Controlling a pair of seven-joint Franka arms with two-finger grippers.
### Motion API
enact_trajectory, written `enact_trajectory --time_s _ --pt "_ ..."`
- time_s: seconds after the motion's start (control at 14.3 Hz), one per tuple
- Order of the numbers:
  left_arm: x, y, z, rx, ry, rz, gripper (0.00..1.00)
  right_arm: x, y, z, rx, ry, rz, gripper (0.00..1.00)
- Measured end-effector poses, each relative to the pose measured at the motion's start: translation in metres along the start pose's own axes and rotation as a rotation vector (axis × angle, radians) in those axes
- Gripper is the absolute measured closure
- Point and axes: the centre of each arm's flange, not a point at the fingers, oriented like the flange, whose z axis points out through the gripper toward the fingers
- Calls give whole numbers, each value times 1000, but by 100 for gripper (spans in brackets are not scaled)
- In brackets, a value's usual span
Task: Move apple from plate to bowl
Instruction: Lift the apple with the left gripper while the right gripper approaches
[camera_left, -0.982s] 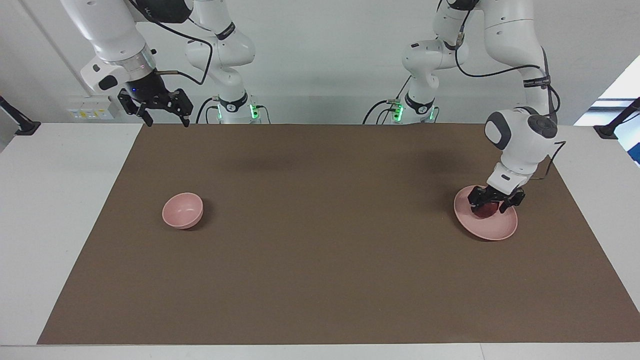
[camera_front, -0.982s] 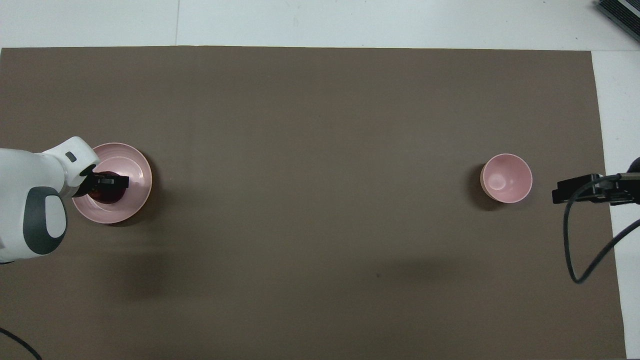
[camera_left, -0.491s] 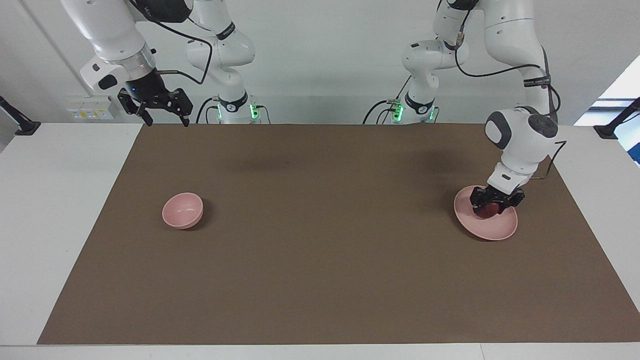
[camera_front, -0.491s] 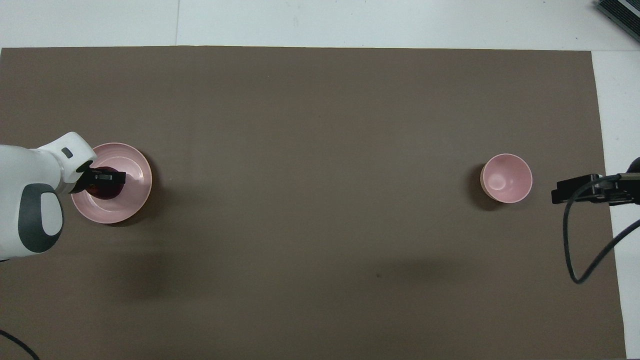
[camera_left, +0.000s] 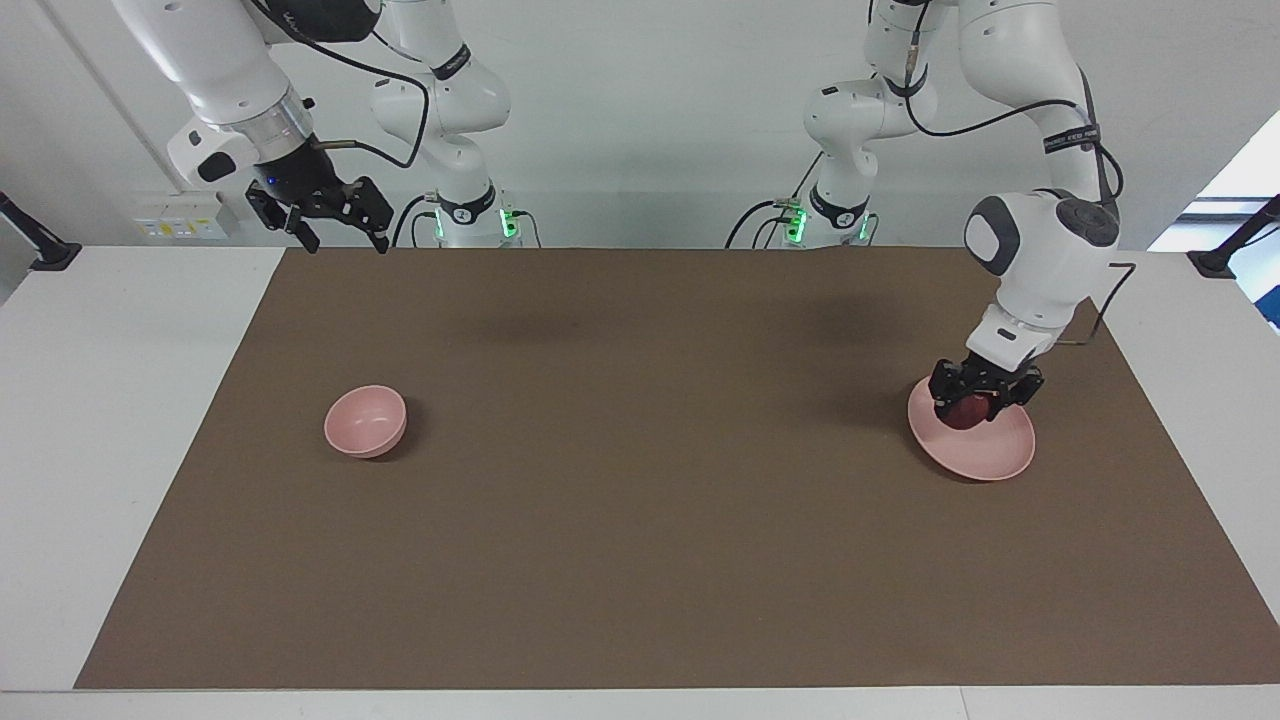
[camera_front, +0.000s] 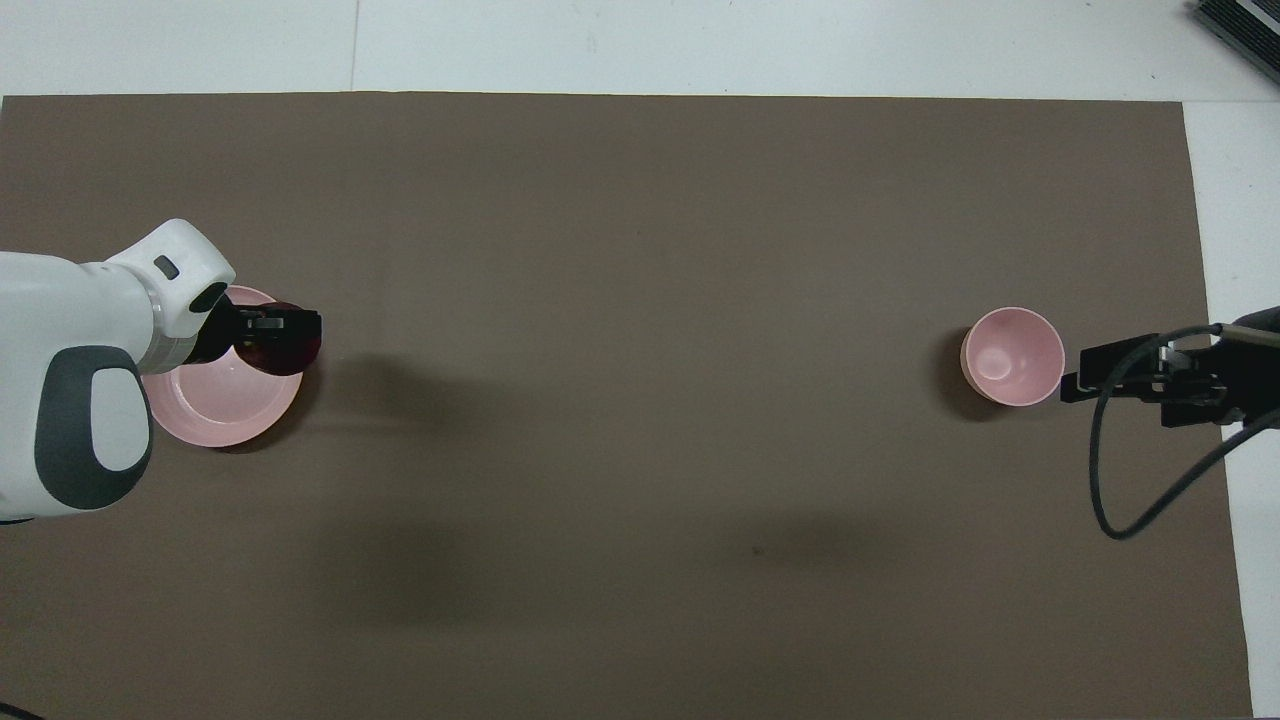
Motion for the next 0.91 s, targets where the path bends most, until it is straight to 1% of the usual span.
enact_trajectory --time_s 0.21,0.42,0.56,0.7,0.77,0.91 --pt "3 51 -19 -160 8 -55 24 2 -11 17 98 -75 148 0" --pt "0 99 -23 -315 6 -110 24 7 -19 30 209 -159 295 0" --pt "-6 132 -25 -408 -7 -140 24 14 -24 38 284 -220 386 0" --pt "-15 169 -28 -495 -10 -168 24 21 -32 45 374 -297 482 0" --pt "-17 184 -30 -530 7 -189 24 25 -36 48 413 -334 522 0" --pt "-21 214 -34 -586 76 -240 24 36 -43 60 473 -411 600 0"
